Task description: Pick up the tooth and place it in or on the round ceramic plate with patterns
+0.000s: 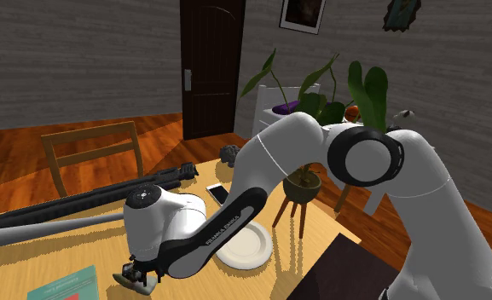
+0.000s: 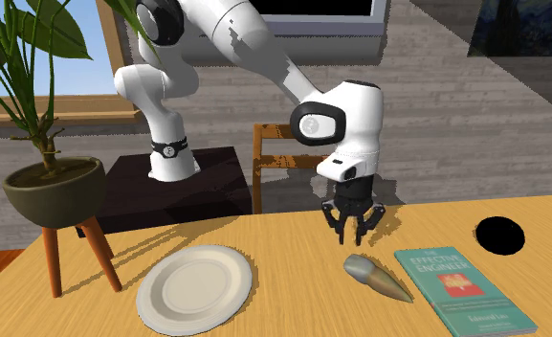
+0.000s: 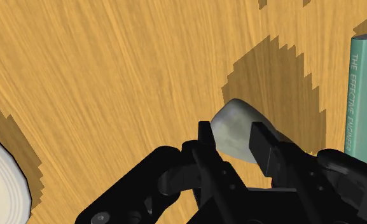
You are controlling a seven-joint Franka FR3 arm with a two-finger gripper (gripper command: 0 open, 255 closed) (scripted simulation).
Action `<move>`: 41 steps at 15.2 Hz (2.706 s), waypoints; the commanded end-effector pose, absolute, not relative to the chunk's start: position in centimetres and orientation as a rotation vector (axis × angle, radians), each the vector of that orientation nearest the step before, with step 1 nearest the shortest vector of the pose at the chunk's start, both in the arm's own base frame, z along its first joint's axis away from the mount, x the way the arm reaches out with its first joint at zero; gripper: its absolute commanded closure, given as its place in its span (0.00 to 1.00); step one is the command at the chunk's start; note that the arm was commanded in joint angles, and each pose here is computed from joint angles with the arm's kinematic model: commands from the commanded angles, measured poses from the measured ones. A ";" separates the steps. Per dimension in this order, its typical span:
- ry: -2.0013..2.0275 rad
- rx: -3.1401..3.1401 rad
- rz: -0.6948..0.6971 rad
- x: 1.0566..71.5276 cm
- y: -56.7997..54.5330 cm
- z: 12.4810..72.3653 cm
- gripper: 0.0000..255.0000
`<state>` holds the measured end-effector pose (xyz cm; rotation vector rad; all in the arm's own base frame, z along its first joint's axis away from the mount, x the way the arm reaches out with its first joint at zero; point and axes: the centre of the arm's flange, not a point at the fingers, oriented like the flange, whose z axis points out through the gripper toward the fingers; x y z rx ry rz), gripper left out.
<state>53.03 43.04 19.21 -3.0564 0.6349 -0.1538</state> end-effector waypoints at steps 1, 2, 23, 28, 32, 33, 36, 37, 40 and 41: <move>0.635 -3.056 -0.154 53.0 43.0 19.2 1.00; 0.635 -3.056 -0.154 53.0 43.0 19.2 1.00; -0.747 -2.946 0.166 64.6 45.7 13.9 0.00; -0.747 -2.946 0.166 64.5 45.8 13.1 0.00; -0.747 -2.946 0.166 64.5 45.8 13.1 0.00; -0.747 -2.946 0.166 64.5 45.8 13.1 1.00; -0.747 -2.946 0.166 64.5 45.8 13.1 1.00; -0.747 -2.946 0.166 64.5 45.8 13.1 1.00; -0.747 -2.946 0.166 64.5 45.8 13.0 1.00; -0.747 -2.946 0.166 64.5 45.8 13.1 1.00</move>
